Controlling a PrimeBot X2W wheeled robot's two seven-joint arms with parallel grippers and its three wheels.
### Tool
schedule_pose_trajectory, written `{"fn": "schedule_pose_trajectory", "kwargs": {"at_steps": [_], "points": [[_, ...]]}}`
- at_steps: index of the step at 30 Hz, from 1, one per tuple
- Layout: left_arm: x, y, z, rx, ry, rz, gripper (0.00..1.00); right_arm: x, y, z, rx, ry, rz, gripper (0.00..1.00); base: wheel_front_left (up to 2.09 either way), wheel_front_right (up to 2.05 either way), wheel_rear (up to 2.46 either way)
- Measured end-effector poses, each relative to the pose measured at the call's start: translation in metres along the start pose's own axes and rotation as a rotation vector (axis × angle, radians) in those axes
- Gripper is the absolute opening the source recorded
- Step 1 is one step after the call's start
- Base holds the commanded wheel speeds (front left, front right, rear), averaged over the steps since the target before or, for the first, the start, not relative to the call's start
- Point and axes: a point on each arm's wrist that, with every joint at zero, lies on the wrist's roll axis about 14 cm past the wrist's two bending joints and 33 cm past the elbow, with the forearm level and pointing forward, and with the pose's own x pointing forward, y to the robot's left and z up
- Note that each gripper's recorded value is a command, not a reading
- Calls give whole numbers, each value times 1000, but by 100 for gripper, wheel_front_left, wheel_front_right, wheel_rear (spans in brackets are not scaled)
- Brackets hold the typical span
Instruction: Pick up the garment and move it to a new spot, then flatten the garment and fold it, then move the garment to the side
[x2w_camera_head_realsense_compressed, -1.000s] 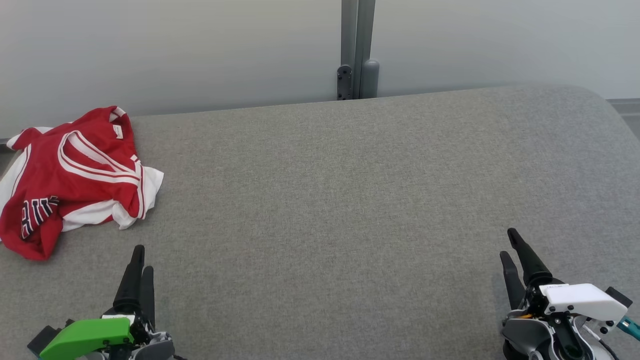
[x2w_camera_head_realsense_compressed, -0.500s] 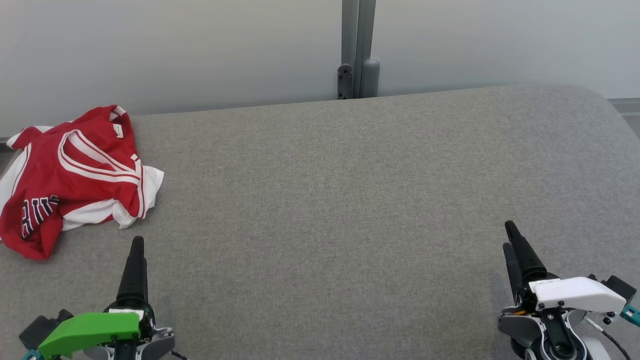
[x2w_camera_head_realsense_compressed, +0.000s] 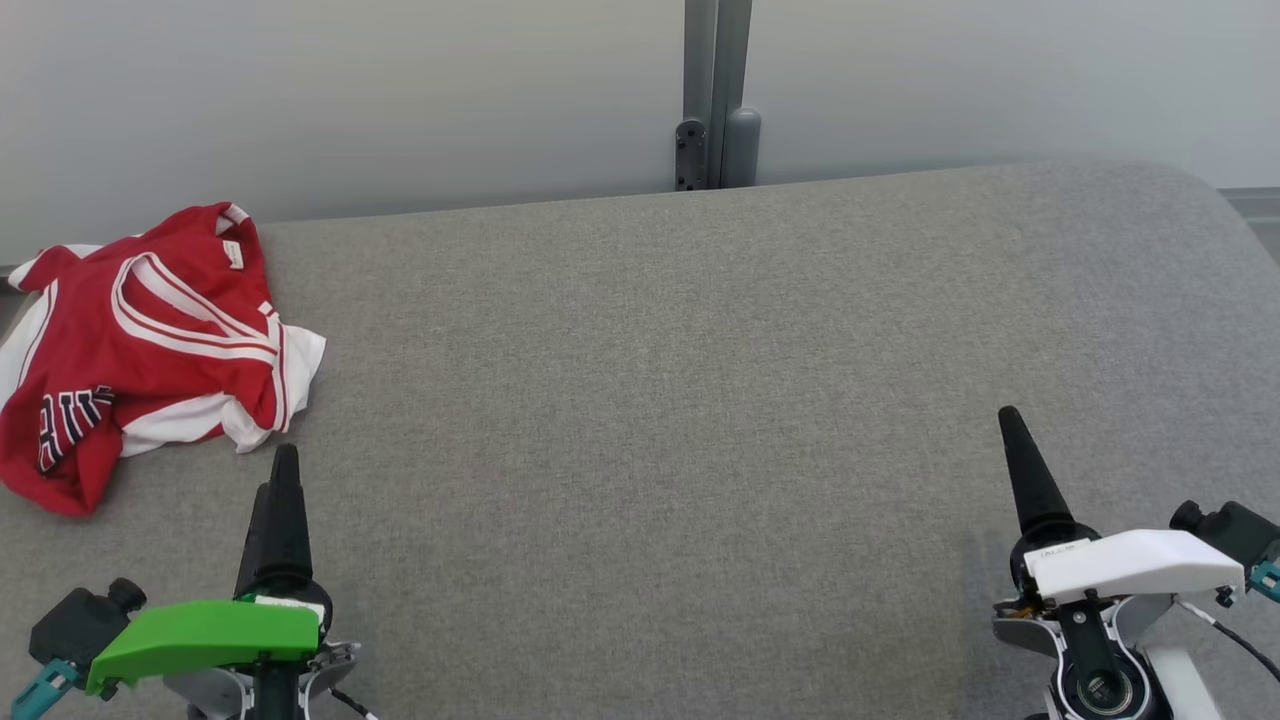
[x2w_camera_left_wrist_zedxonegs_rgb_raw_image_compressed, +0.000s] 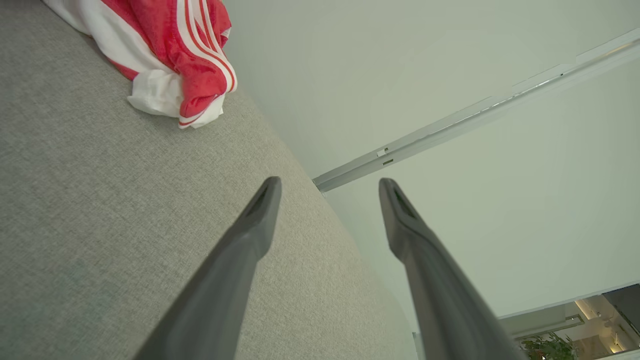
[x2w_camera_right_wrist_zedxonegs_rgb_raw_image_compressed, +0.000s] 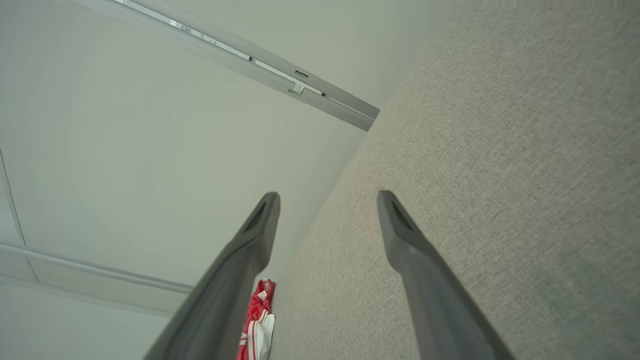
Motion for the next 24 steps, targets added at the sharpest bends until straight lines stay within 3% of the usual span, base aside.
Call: {"fn": "schedule_pose_trajectory", "kwargs": {"at_steps": [24], "points": [[-3, -3, -6, 431, -14, -15, 100, 4, 25, -15, -374, 15, 102, 100, 0, 0, 0]]}}
